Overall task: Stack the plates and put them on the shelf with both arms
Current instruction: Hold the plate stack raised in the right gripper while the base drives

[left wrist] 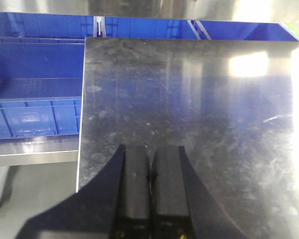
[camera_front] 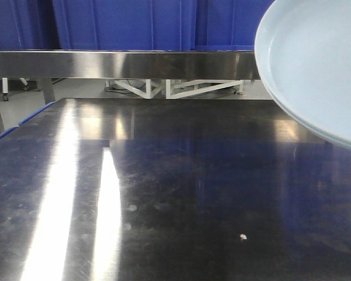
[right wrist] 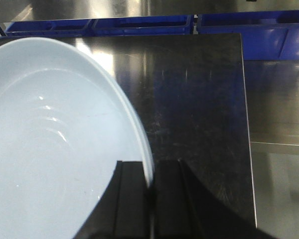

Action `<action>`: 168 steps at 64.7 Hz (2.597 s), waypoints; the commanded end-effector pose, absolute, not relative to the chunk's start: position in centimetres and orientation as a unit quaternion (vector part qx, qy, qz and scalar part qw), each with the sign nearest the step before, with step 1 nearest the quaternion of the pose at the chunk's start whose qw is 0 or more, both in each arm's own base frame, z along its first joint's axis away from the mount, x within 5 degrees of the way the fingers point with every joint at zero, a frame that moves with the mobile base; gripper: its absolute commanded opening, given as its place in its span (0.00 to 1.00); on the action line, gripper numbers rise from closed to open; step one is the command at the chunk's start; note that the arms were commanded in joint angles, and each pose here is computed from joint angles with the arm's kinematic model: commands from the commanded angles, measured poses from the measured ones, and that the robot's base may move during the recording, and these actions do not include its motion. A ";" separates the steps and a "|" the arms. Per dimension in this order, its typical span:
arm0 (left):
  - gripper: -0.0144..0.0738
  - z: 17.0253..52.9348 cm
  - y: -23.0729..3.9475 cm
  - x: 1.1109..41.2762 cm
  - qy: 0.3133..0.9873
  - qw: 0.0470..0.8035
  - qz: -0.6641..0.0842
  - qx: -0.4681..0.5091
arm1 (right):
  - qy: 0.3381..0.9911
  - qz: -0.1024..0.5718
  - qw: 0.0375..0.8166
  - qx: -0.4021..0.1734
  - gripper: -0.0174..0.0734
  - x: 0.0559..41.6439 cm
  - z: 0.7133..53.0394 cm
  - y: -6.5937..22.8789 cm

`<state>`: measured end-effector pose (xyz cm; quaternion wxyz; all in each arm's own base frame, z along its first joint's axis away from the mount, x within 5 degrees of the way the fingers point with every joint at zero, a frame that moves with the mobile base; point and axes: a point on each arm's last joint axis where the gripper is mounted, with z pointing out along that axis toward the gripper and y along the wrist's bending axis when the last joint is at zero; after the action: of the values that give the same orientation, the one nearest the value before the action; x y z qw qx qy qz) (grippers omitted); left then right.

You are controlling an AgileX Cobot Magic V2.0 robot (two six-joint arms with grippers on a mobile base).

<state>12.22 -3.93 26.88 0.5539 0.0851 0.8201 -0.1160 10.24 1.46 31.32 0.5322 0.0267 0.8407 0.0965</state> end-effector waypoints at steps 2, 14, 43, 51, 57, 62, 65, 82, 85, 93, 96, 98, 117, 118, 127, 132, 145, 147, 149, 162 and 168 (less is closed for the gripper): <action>0.26 28.6 -4.0 12.5 0.788 0.597 -0.127 0.079 | 0.806 0.101 0.583 0.029 0.25 10.5 33.2 1.4; 0.26 28.6 -4.0 12.5 0.788 0.597 -0.127 0.079 | 0.806 0.101 0.583 0.029 0.25 10.5 33.2 1.4; 0.26 28.6 -4.0 12.5 0.788 0.597 -0.127 0.079 | 0.806 0.101 0.583 0.029 0.25 10.5 33.2 1.4; 0.26 28.6 -4.0 12.5 0.788 0.597 -0.127 0.079 | 0.806 0.101 0.583 0.029 0.25 10.5 33.2 1.4; 0.26 28.6 -4.0 12.5 0.788 0.597 -0.127 0.079 | 0.806 0.101 0.583 0.029 0.25 10.5 33.2 1.4; 0.26 28.6 -4.0 12.5 0.788 0.597 -0.127 0.079 | 0.806 0.101 0.583 0.029 0.25 10.5 33.2 1.4; 0.26 28.6 -4.0 12.5 0.788 0.597 -0.127 0.079 | 0.806 0.101 0.583 0.029 0.25 10.5 33.2 1.4; 0.26 28.6 -4.0 12.5 0.788 0.597 -0.127 0.079 | 0.806 0.101 0.583 0.029 0.25 10.5 33.2 1.4; 0.26 28.6 -4.0 12.5 0.788 0.597 -0.127 0.079 | 0.806 0.101 0.583 0.029 0.25 10.5 33.2 1.4; 0.26 28.6 -4.0 12.5 0.788 0.597 -0.127 0.079 | 0.806 0.101 0.583 0.029 0.25 10.5 33.2 1.4; 0.26 28.6 -4.0 12.5 0.788 0.597 -0.127 0.079 | 0.806 0.101 0.583 0.029 0.25 10.5 33.2 1.4; 0.26 28.6 -4.0 12.5 0.788 0.597 -0.127 0.079 | 0.806 0.101 0.583 0.029 0.25 10.5 33.2 1.4; 0.26 28.6 -4.0 12.5 0.788 0.597 -0.127 0.079 | 0.806 0.101 0.583 0.029 0.25 10.5 33.2 1.4; 0.26 28.6 -4.0 12.5 0.788 0.597 -0.127 0.079 | 0.806 0.101 0.583 0.029 0.25 10.5 33.2 1.4; 0.26 28.6 -4.0 12.5 0.788 0.597 -0.127 0.079 | 0.806 0.101 0.583 0.029 0.25 10.5 33.2 1.4; 0.26 28.6 -4.0 12.5 0.788 0.597 -0.127 0.079 | 0.806 0.101 0.583 0.029 0.25 10.5 33.2 1.4; 0.26 28.6 -4.0 12.5 0.788 0.597 -0.127 0.079 | 0.806 0.101 0.583 0.029 0.25 10.5 33.2 1.4; 0.26 28.6 -4.0 12.5 0.788 0.597 -0.127 0.079 | 0.806 0.101 0.583 0.029 0.25 10.5 33.2 1.4; 0.26 28.6 -4.0 12.5 0.788 0.597 -0.127 0.079 | 0.806 0.101 0.583 0.029 0.25 10.5 33.2 1.4; 0.26 28.6 -4.0 12.5 0.788 0.597 -0.127 0.079 | 0.806 0.101 0.583 0.029 0.25 10.5 33.2 1.4; 0.26 28.6 -4.0 12.5 0.788 0.597 -0.127 0.079 | 0.806 0.101 0.583 0.029 0.25 10.5 33.2 1.4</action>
<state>12.22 -3.93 26.88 0.5539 0.0851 0.8201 -0.1160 10.24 1.46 31.32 0.5322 0.0267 0.8407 0.0965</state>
